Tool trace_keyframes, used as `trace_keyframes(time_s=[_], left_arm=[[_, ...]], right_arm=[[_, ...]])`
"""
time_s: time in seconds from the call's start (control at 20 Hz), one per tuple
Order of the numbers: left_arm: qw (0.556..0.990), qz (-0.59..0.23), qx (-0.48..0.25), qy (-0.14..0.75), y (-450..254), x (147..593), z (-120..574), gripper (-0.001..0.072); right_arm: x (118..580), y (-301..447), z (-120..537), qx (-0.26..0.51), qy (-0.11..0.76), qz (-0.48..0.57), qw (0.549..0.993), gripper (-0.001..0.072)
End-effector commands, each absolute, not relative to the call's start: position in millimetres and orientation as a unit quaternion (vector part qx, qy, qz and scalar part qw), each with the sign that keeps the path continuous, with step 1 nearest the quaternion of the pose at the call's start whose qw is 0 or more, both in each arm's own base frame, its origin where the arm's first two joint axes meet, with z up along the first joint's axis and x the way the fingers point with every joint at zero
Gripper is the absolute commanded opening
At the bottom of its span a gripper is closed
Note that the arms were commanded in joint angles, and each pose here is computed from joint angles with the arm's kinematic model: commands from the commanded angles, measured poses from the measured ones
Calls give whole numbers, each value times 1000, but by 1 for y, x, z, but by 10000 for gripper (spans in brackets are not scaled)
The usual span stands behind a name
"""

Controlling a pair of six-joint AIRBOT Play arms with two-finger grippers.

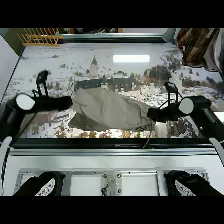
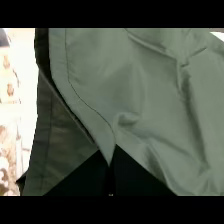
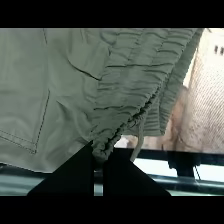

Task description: Fold the clothes and pants, and hang the long-sleeved shirts on hangers.

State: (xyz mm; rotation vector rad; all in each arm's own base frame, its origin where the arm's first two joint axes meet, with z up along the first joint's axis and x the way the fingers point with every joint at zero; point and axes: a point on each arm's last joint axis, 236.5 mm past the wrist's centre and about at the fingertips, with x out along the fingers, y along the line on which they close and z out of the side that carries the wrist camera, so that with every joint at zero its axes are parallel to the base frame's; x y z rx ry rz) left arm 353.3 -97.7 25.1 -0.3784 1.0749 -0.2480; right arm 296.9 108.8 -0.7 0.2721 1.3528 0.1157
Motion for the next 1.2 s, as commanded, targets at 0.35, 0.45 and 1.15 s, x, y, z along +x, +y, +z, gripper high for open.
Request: trace_keyframes(time_s=[0.35,0.45,1.15], left_arm=[[808,-84,-183,554,-90,285,-59,3],[813,-86,-183,546,-90,291,-52,168],[898,-167,-152,378,-109,306,126,3]], right_arm=[[259,102,-41,114,669,39,734,30],[261,107,-37,124,666,44,734,169],[295,31,-39,349,579,52,735,720]])
